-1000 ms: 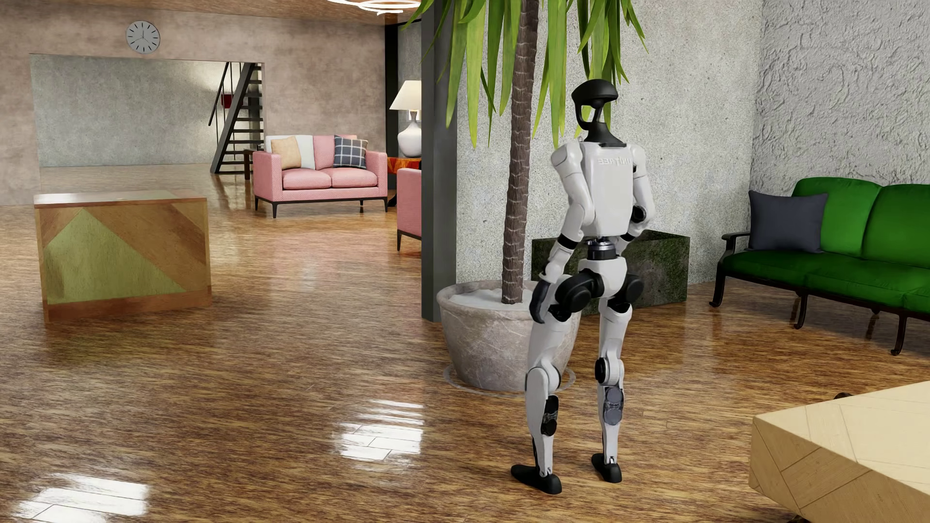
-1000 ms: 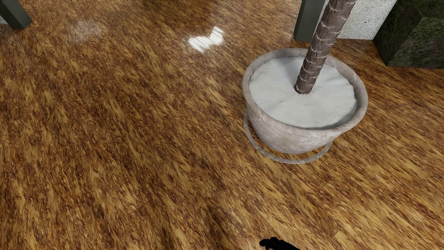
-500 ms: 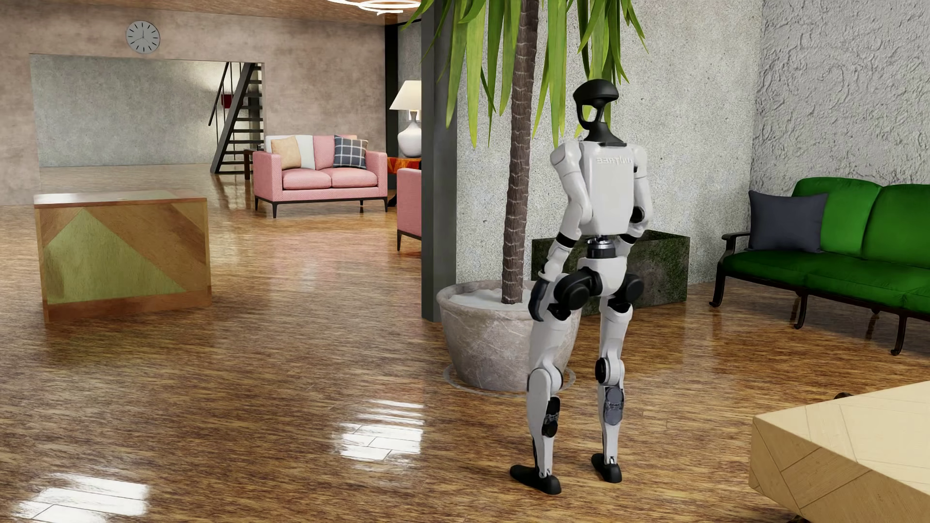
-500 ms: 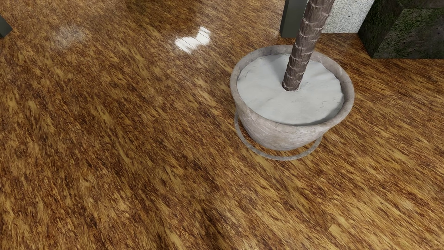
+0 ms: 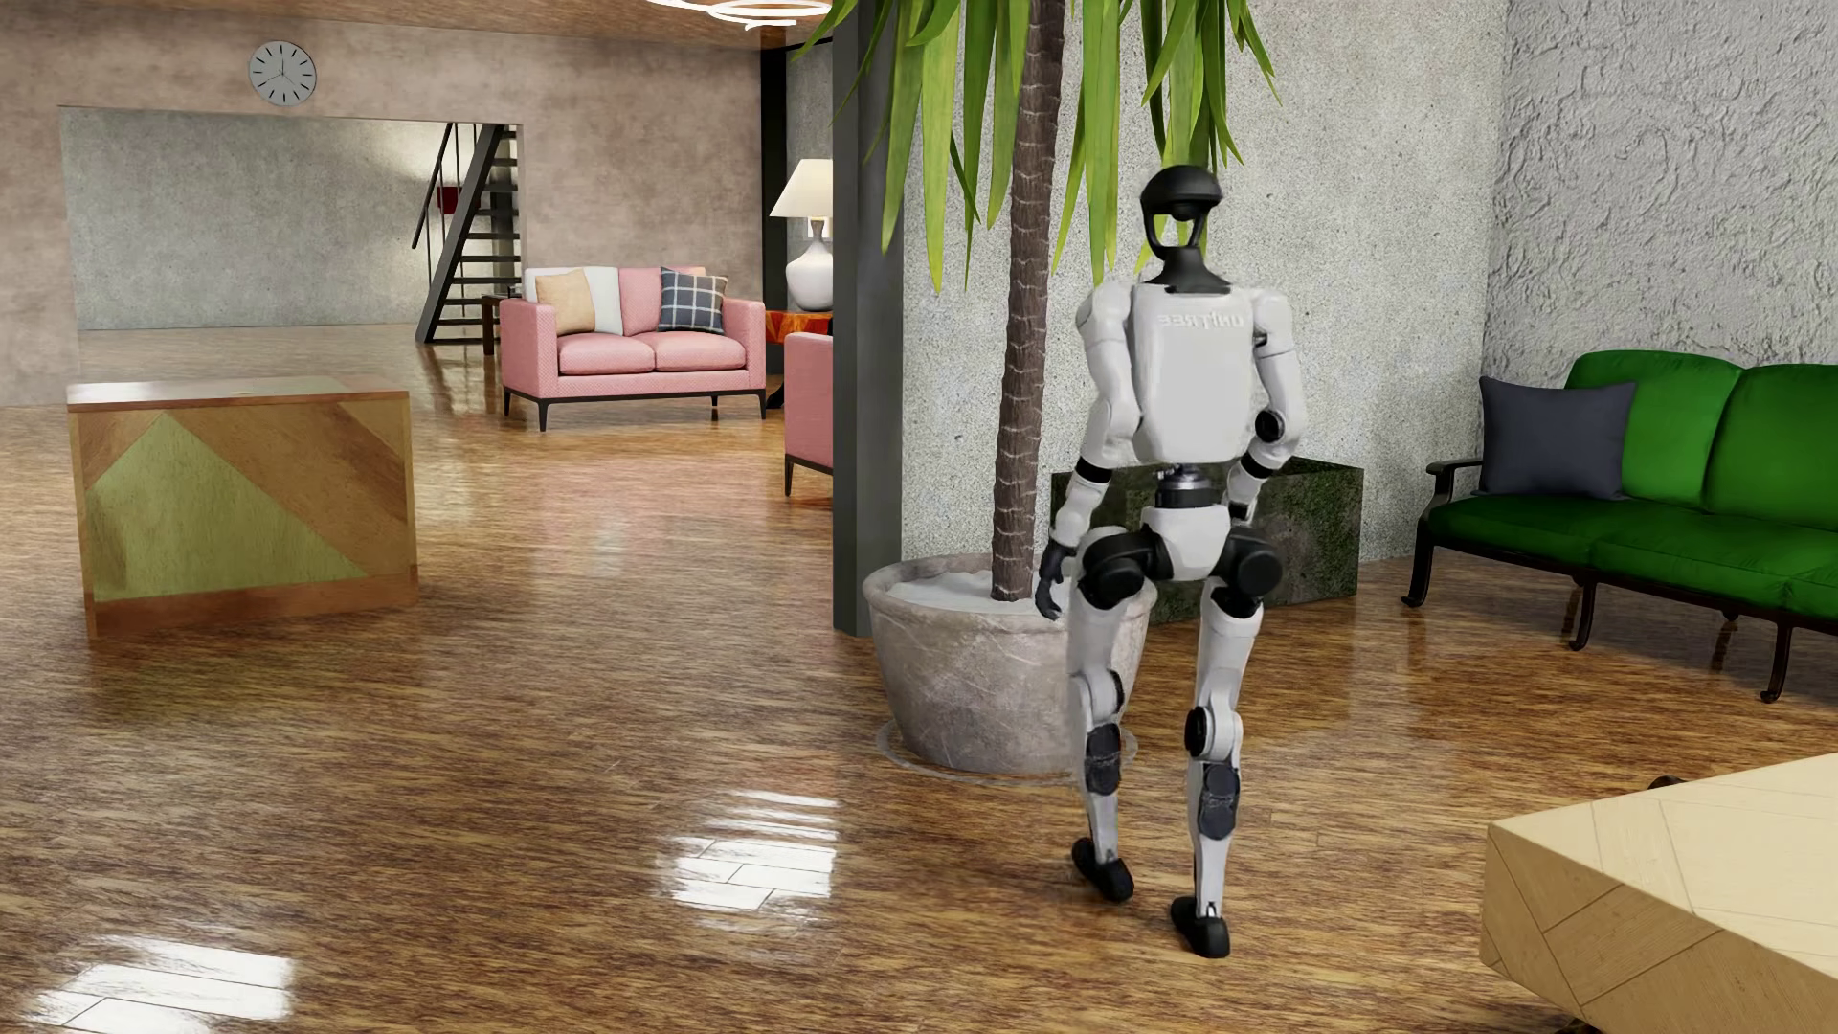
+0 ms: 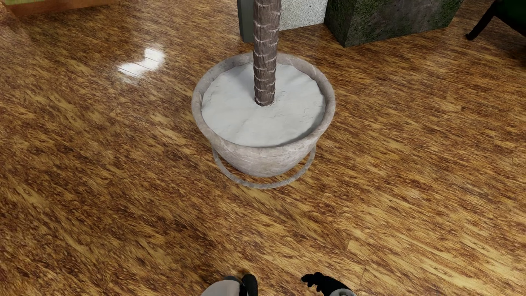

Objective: Go to the plant

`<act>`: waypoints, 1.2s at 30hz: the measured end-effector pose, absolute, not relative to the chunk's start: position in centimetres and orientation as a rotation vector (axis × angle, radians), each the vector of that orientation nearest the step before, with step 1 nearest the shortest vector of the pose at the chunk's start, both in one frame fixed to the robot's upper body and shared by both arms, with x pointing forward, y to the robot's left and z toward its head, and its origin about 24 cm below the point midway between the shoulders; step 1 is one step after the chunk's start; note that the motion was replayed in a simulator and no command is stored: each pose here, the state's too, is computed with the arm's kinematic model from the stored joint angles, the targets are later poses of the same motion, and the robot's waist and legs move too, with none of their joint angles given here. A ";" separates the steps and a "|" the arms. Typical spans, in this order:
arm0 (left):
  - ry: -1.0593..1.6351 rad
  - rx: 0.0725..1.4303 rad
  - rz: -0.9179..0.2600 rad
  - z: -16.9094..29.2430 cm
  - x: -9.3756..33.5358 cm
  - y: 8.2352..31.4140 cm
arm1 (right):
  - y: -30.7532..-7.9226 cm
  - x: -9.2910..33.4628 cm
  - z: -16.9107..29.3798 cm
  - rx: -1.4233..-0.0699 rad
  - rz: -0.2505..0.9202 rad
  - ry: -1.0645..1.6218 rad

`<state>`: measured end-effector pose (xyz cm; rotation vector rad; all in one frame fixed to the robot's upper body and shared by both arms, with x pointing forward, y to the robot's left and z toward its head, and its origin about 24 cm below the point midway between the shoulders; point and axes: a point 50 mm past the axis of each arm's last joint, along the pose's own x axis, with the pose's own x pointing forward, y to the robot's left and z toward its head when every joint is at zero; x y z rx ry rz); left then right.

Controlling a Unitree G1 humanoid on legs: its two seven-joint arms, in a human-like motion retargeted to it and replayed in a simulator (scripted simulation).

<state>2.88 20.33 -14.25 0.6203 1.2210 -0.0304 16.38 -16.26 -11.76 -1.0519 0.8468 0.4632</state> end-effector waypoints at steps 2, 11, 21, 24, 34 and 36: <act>1.250 0.643 -0.055 -14.4 2.4 20.5 | -15.5 17.3 -11.5 -1.039 0.458 0.818; 1.142 0.645 0.004 -14.0 5.8 20.3 | -19.4 12.3 -14.4 -1.043 0.443 1.111; 0.942 0.673 -0.011 -12.5 9.7 19.7 | -20.7 8.5 -15.2 -0.964 0.386 1.241; 1.007 0.675 -0.001 -13.0 9.1 20.0 | -19.4 9.0 -15.3 -0.949 0.380 1.206; 1.200 0.606 0.037 -14.4 5.1 20.8 | -18.5 14.8 -13.6 -1.029 0.368 1.021; 1.201 0.578 0.074 -14.3 4.9 20.9 | -19.4 15.9 -13.2 -1.079 0.372 1.011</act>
